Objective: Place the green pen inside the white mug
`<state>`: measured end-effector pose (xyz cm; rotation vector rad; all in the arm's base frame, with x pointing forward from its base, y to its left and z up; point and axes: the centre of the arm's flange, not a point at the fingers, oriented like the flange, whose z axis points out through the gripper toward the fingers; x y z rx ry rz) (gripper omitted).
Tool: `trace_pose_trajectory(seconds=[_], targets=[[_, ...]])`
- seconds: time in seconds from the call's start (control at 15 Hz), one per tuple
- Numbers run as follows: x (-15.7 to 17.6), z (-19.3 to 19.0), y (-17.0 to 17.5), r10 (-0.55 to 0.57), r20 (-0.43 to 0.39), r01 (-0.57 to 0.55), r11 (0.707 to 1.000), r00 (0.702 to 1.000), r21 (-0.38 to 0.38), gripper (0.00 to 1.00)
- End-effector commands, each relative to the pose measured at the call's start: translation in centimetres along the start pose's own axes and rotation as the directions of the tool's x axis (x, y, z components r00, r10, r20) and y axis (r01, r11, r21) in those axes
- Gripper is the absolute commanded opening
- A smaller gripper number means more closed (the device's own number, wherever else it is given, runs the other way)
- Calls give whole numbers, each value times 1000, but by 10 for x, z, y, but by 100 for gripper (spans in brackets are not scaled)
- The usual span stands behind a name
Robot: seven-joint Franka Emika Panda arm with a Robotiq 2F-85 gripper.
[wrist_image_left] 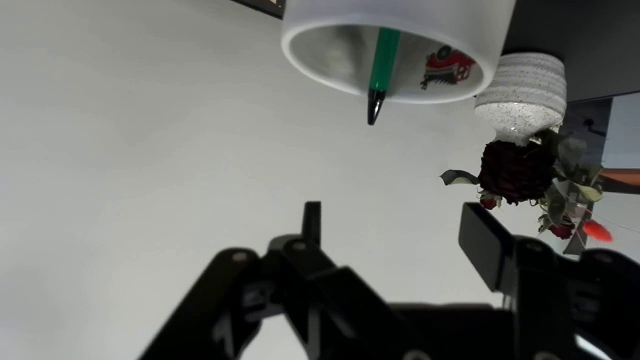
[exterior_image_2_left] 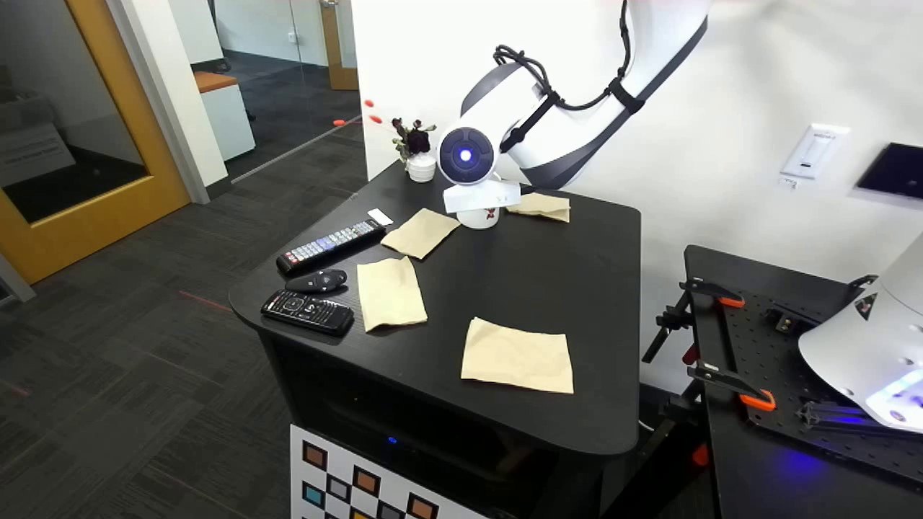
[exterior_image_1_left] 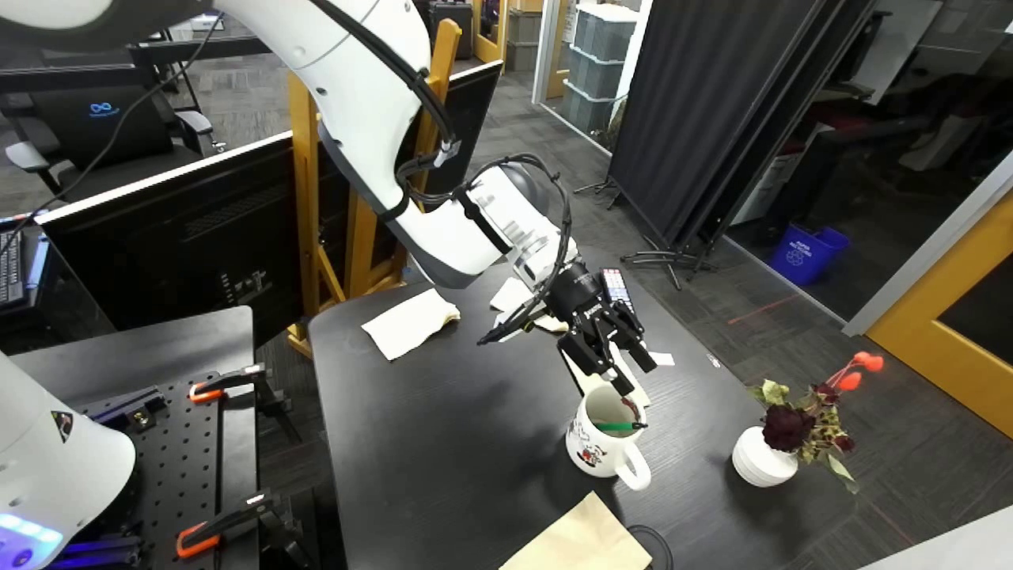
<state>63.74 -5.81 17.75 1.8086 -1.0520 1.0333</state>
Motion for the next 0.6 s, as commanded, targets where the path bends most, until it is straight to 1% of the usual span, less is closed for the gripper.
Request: trace_pose_trajectory(seconds=[0.0, 0.2, 0.27, 0.53], targets=[[8, -4, 4, 3, -14, -4, 1000, 1000, -29, 100], [8, -5, 8, 0, -17, 0, 999, 1000, -33, 100], [1, 1, 2, 0, -10, 0, 1000, 1000, -14, 100], [1, 1, 2, 0, -10, 0, 1000, 1000, -15, 100]])
